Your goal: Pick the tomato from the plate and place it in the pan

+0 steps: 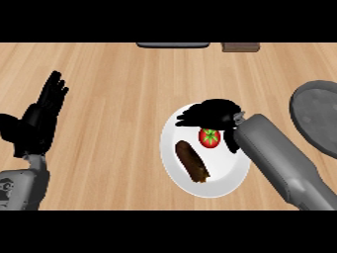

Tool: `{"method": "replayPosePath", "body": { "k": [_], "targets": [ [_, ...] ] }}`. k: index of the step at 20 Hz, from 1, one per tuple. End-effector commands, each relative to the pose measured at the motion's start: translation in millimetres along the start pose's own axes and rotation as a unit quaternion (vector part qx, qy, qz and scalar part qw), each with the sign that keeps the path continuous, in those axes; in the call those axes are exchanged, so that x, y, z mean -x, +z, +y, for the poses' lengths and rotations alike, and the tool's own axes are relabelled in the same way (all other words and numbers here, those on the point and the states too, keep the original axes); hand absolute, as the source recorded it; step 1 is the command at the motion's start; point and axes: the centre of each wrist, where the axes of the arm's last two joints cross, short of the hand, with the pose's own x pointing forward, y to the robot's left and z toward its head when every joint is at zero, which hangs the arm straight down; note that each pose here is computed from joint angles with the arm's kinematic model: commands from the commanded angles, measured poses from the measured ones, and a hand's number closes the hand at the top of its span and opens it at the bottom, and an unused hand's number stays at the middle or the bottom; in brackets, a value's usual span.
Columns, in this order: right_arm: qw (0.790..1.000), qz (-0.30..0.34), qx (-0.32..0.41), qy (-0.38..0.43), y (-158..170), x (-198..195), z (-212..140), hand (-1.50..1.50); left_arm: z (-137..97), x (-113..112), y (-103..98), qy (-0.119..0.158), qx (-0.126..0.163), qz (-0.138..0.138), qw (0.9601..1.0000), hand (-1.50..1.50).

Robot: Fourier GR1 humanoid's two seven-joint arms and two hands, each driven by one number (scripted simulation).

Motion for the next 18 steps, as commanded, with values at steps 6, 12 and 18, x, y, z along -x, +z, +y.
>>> {"method": "replayPosePath", "body": {
  "k": [6,12,18],
  "targets": [
    [0.999,-0.019,-0.038,0.007,-11.9,3.1,8.0,1.5,6.8,12.4,7.5,0.004,0.008,-0.007,0.9999,0.0],
    [0.997,-0.069,-0.014,0.036,-16.2,-3.9,26.1,1.5,16.3,-6.5,-2.9,0.008,-0.007,-0.004,0.9999,0.0],
    [0.999,0.029,-0.003,-0.044,8.5,-12.6,95.9,1.5,22.6,13.3,9.0,0.0,-0.036,0.018,0.9992,0.0]
  ]
}}
